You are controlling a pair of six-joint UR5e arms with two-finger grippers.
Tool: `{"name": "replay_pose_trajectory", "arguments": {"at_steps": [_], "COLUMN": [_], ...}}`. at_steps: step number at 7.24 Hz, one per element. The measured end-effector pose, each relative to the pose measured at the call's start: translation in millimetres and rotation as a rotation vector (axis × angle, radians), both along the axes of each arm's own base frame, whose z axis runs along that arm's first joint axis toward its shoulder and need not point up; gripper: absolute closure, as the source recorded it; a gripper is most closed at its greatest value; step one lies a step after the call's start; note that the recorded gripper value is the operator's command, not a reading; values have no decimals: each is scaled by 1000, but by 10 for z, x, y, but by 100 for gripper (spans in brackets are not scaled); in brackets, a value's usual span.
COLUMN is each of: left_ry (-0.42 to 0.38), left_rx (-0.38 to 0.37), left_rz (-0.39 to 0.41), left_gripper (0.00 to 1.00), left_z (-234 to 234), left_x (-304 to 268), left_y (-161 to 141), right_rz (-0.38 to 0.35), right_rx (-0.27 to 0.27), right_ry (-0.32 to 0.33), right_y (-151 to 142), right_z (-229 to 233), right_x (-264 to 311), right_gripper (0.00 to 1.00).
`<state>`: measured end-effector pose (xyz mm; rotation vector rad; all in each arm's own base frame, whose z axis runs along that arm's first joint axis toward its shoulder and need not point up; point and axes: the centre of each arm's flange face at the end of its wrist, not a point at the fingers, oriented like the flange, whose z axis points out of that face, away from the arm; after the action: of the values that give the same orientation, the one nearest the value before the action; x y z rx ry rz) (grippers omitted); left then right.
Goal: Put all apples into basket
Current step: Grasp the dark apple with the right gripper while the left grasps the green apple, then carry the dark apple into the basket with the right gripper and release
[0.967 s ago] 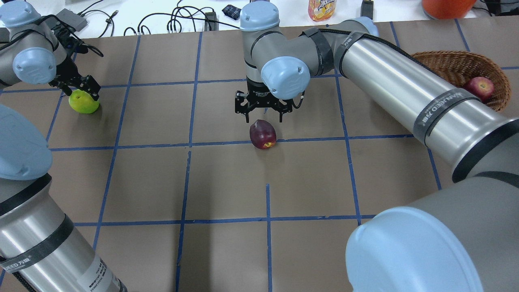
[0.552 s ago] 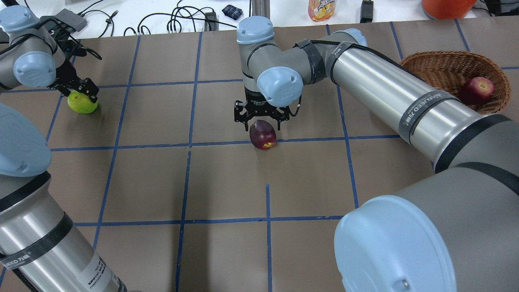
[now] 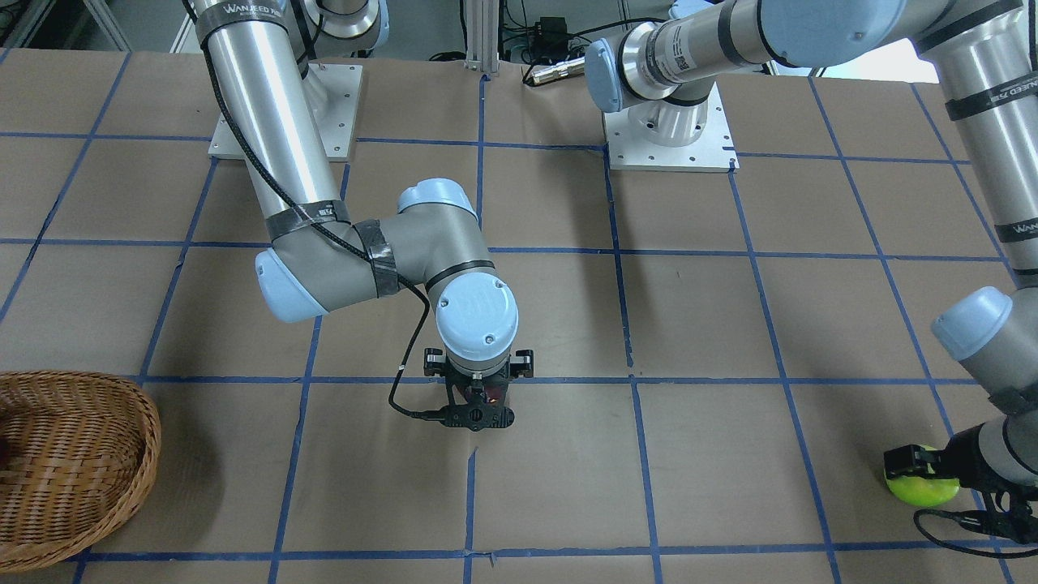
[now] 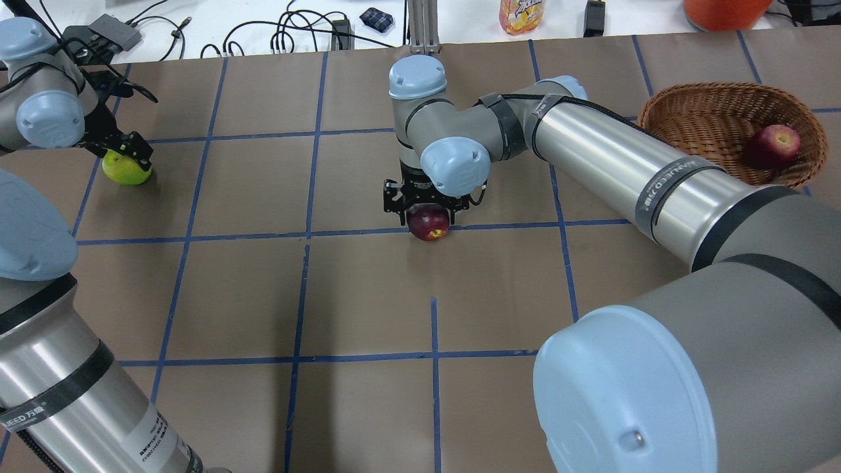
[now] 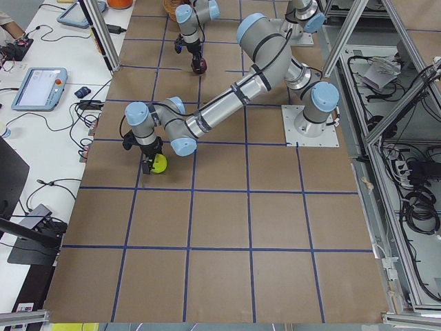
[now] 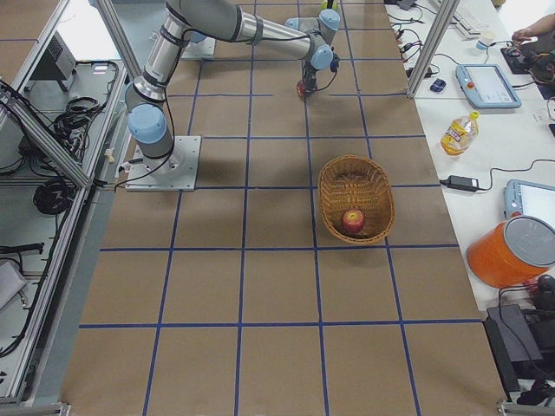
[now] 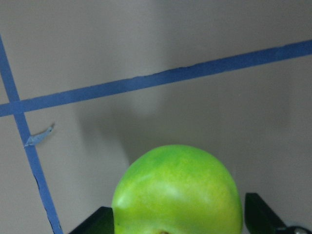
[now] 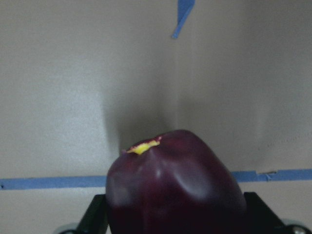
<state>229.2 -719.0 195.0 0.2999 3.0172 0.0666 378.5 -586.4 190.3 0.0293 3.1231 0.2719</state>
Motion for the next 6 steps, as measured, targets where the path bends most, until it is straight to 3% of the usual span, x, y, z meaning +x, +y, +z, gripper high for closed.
{"name": "replay_pose_trajectory", "arguments": {"at_steps": [1,3,4,5,6], "left_ry": [0,-1,-3,-6,-7], "left_rx": [-1,-5,-9,-14,-17], "left_rz": [-1,-1,-1,-2,-3], "left_gripper": [25,60,73,78,76], "left_z": [-15,-3,34,86,130], "left_x": [23,35,34,15,-19], "left_y": [3,5,6,4,1], "right_rz": [-7,-27,-65,-140,-231], "right_rx": [-17,-50,-49,-39,-29], "right_ry": [-22,-33,-13,16,31], "right_y": [-21,-76,-125,-217,-320], "right_z": [51,392,691,1042,1351], "right_x": [-11,-179,-493,-1058,-1777], "right_gripper": [100,100,100,100,100]}}
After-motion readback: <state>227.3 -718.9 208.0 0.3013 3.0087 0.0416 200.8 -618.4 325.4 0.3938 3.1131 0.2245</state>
